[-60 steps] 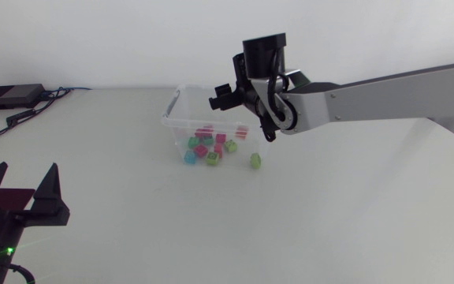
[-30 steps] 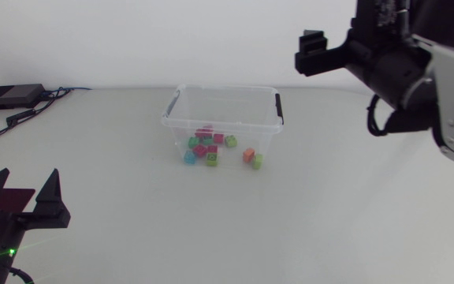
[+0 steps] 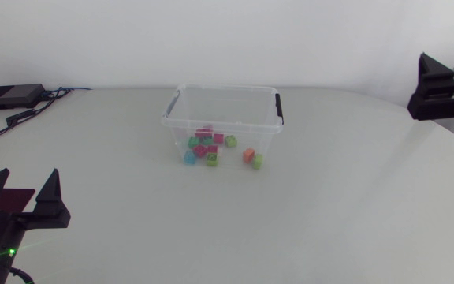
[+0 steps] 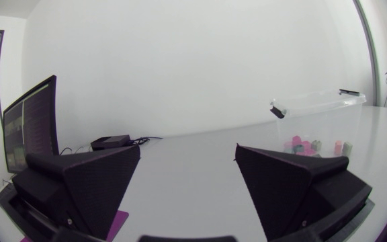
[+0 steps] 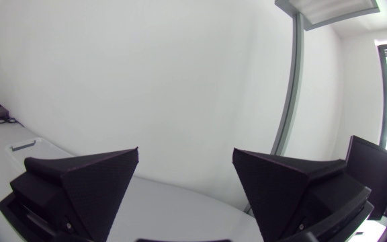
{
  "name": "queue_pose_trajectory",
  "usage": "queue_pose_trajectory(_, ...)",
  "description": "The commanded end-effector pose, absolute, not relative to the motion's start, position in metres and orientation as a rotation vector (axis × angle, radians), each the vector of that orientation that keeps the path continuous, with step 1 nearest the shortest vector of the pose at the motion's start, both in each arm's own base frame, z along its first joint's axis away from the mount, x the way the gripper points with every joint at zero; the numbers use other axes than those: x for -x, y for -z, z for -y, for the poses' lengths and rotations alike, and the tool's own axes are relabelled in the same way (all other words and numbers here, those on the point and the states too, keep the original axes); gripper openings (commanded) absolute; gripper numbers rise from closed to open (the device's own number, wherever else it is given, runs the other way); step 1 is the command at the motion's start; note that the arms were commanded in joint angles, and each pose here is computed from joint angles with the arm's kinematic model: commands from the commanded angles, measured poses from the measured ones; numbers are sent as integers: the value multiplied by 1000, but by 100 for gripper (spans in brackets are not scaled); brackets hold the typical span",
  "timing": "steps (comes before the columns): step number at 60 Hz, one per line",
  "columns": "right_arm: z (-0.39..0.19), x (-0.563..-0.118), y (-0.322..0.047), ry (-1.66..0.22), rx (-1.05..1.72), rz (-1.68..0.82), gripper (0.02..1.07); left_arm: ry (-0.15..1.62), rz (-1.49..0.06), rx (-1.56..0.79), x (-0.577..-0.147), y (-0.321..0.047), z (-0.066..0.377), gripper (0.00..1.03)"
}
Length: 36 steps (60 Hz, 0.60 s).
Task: Pick up the duplo bricks and place them in the container
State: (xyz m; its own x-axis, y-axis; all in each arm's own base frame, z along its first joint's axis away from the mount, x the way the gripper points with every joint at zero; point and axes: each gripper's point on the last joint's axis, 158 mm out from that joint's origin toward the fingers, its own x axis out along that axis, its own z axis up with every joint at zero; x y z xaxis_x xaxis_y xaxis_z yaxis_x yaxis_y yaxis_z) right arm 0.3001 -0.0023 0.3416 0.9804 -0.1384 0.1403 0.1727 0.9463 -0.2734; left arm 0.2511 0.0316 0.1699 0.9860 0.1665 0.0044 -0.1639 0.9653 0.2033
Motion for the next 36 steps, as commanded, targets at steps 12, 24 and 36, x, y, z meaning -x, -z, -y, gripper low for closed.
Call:
queue_pose_trajectory(12,10,-276,-292,136,269,81,103,-140,-29,-155,-252,-160,-27,99)
queue_pose_trajectory(24,9,-267,-254,97,201,47,103,-96,-35,-112,-253,-157,-19,99)
queue_pose_trajectory(36,6,-260,-214,60,127,9,103,-52,-44,-69,-254,-154,-10,99)
